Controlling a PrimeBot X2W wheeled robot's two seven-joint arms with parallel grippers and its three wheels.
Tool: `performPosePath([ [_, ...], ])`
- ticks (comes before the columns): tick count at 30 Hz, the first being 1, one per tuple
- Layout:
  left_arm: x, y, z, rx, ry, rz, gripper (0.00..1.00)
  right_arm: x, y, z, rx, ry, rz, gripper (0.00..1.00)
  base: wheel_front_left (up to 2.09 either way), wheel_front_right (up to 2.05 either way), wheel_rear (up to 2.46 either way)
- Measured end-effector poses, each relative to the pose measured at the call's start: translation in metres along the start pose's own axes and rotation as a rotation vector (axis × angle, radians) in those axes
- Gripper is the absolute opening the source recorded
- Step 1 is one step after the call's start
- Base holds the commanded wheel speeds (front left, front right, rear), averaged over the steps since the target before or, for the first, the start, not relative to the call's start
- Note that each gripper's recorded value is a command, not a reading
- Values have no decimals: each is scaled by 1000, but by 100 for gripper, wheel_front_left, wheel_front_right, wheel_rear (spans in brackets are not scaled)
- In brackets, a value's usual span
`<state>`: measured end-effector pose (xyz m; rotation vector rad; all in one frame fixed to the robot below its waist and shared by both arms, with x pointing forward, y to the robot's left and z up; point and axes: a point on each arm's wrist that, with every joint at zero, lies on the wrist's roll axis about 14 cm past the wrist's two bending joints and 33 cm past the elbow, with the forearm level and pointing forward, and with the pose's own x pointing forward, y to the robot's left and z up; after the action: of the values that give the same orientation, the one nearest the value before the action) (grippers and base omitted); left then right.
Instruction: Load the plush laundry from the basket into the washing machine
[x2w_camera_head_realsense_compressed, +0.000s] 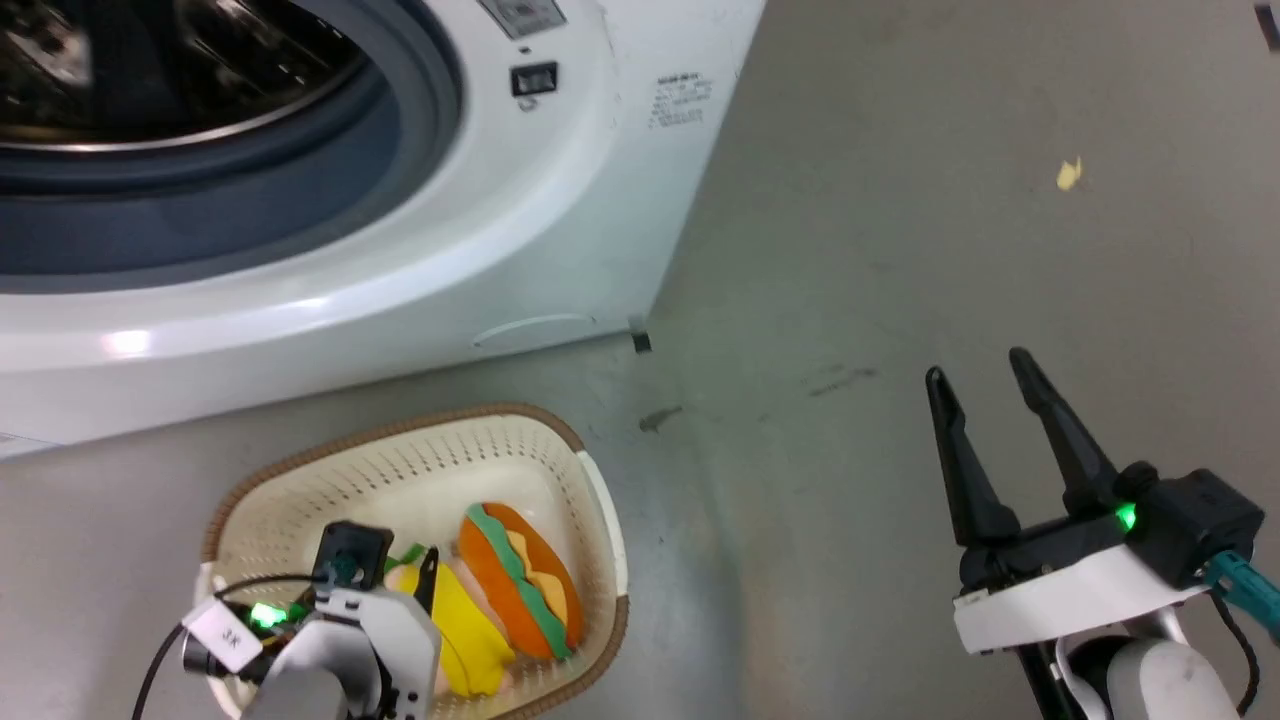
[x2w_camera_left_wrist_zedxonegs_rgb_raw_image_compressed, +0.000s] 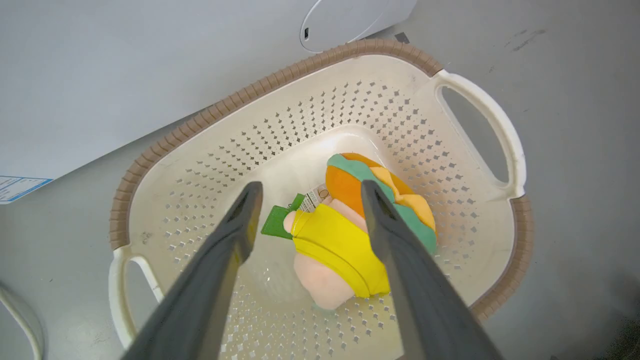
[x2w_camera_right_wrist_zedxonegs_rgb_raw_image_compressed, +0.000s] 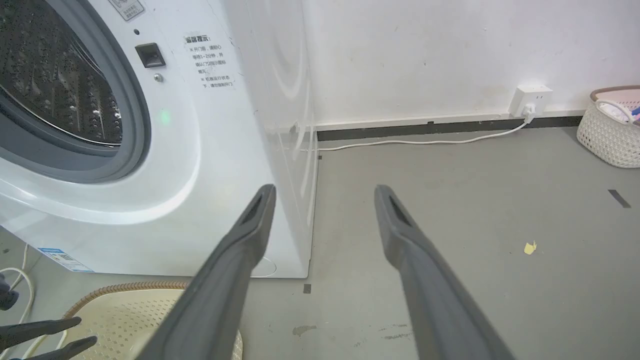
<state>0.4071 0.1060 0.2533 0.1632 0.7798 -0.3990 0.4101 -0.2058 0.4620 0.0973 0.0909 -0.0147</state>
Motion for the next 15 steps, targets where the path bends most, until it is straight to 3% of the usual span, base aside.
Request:
performPosePath([
  [15,58,-13,-41,119,179,-134,100,14,-13,-31,24,60,-37,100,0,0,0],
])
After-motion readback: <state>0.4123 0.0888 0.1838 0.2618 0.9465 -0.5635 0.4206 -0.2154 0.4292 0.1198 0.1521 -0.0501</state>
